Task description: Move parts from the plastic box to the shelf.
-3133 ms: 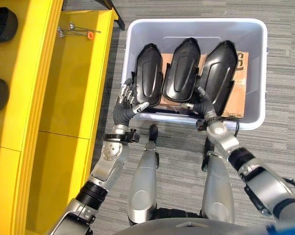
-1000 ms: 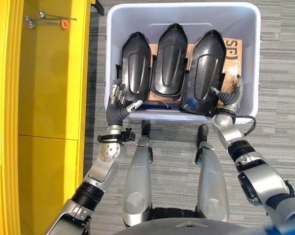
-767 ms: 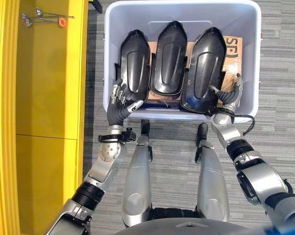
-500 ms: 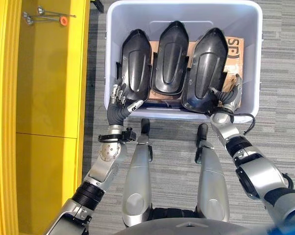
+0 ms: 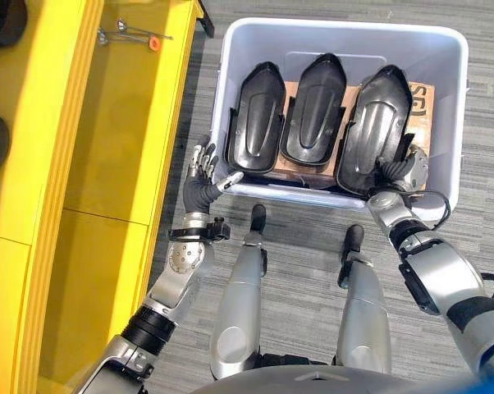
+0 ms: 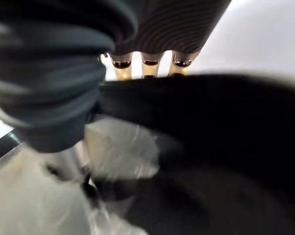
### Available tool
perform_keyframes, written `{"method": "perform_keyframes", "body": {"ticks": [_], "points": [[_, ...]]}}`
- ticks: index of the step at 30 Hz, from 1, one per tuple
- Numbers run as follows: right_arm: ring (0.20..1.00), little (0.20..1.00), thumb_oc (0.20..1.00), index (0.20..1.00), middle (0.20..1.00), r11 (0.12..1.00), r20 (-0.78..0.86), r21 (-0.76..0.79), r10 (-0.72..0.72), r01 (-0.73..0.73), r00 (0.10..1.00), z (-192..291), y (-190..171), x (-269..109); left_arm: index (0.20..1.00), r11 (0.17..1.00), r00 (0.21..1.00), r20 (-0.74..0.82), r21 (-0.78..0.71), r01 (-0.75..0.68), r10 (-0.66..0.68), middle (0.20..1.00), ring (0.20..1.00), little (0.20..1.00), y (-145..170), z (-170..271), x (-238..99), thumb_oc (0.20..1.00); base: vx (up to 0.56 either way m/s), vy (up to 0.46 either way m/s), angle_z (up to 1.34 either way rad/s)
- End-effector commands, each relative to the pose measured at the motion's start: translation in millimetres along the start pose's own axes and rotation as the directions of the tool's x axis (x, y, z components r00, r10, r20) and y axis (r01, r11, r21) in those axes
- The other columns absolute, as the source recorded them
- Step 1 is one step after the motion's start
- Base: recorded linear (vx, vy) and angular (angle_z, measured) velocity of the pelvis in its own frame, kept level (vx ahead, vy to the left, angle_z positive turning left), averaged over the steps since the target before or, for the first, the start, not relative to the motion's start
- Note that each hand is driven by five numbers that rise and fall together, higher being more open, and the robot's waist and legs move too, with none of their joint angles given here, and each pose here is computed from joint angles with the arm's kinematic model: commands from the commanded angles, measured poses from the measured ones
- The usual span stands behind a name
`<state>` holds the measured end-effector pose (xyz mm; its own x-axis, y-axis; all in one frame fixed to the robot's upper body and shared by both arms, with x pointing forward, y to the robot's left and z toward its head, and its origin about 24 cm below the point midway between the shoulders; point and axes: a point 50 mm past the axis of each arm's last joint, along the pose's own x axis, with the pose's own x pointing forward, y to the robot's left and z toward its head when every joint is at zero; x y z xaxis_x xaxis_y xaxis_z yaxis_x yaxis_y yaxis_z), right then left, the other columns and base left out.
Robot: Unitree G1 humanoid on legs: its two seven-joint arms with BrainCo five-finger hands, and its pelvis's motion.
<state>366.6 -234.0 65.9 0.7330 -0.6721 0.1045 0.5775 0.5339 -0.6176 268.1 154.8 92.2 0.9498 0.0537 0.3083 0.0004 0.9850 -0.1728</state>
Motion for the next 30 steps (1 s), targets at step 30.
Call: {"method": "perform_keyframes", "body": {"ticks": [30], "points": [[0.200,0.200,0.200,0.200,0.200,0.554,0.301,0.786,0.045,-0.275,0.952,15,-55,-64,1.000,0.993,0.993,0.038,0.032,-0.112,0.111,1.000,1.000,1.000,50,17,-19,1.000,0.02,-0.017,-0.05]]}}
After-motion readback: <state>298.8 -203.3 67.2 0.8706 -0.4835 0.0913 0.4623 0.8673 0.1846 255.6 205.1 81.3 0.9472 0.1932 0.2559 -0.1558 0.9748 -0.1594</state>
